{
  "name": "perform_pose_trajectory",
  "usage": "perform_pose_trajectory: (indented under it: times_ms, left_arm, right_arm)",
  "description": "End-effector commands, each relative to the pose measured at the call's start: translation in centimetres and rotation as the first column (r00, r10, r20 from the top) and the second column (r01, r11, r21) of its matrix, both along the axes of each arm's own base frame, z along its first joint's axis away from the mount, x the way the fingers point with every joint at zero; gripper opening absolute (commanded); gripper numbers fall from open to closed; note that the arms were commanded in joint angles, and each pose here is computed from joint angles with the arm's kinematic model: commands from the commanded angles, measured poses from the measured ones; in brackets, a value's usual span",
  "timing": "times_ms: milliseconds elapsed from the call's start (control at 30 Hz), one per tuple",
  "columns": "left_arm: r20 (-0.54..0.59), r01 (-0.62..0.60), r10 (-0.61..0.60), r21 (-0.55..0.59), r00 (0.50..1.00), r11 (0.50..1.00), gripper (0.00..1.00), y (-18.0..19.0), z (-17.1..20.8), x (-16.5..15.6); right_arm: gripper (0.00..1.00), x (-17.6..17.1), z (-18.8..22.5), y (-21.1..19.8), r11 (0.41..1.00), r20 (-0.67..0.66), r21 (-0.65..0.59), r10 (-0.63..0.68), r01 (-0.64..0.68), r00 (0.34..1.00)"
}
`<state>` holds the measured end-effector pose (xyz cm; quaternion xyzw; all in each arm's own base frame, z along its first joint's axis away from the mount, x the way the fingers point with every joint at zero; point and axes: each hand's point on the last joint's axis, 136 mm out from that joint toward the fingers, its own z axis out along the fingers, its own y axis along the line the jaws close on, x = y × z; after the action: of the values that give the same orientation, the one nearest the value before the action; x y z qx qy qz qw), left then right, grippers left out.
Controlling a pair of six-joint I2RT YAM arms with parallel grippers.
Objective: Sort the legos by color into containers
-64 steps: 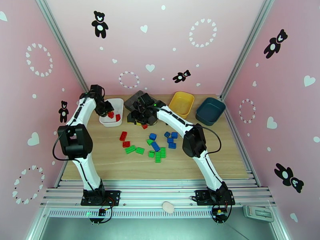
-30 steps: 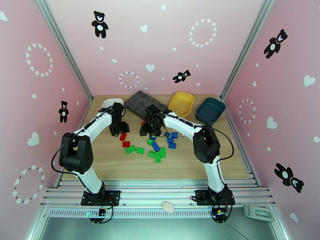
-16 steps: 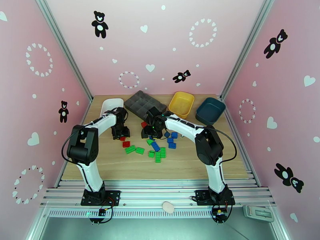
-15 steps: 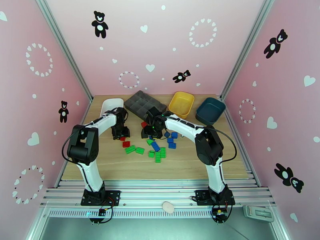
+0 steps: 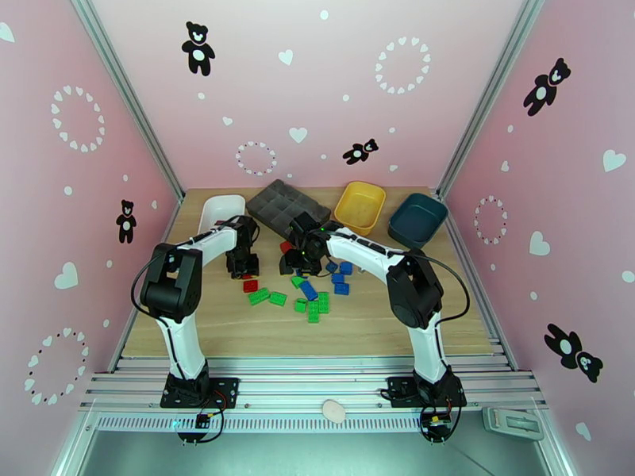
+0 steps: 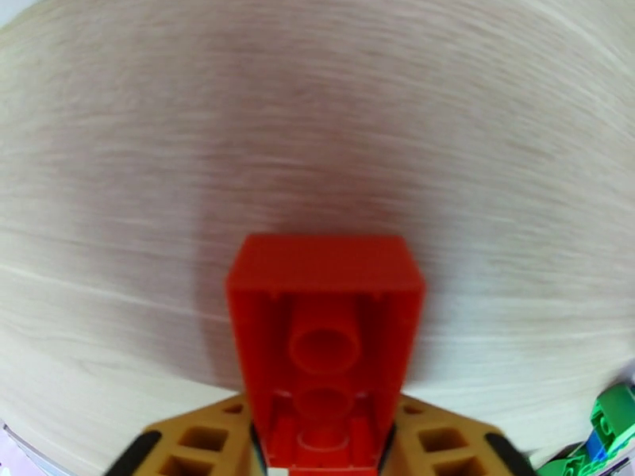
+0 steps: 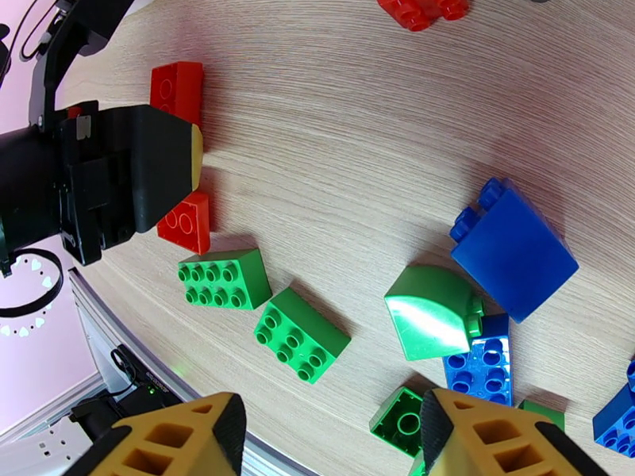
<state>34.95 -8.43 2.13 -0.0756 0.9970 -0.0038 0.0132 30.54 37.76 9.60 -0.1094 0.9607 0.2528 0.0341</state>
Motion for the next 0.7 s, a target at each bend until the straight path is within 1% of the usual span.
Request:
perform_pose_trajectory:
  times_ms: [0, 167, 433, 667]
  left_arm:
    - [0.035, 0.013, -0.013, 0.010, 0.999, 1.000, 0.36, -0.6, 1.1, 1.0]
    - [0.069, 0.021, -0.020, -0.022, 0.997, 1.000, 0.32, -2.1, 2.7, 1.6]
    - [0.110, 0.009, 0.005, -0.128, 0.994, 0.992, 0.31, -4.0, 4.8, 2.0]
    - [0.164, 0.027, 0.004, -0.189, 0.986, 0.982, 0.30, -4.9, 7.5, 3.0]
  right_arm:
    - [0.62, -0.3, 1.7, 0.2, 1.000, 0.028, 0.020, 0.003, -0.004, 1.000]
    - [0.62, -0.1, 1.7, 0.3, 1.000, 0.029, 0.022, 0.006, -0.006, 1.000]
    - [0.62, 0.7, 1.8, 1.5, 0.999, 0.020, 0.034, 0.012, -0.012, 1.000]
    - [0.62, 2.0, 2.6, 3.5, 0.996, 0.023, 0.085, 0.023, -0.025, 0.999]
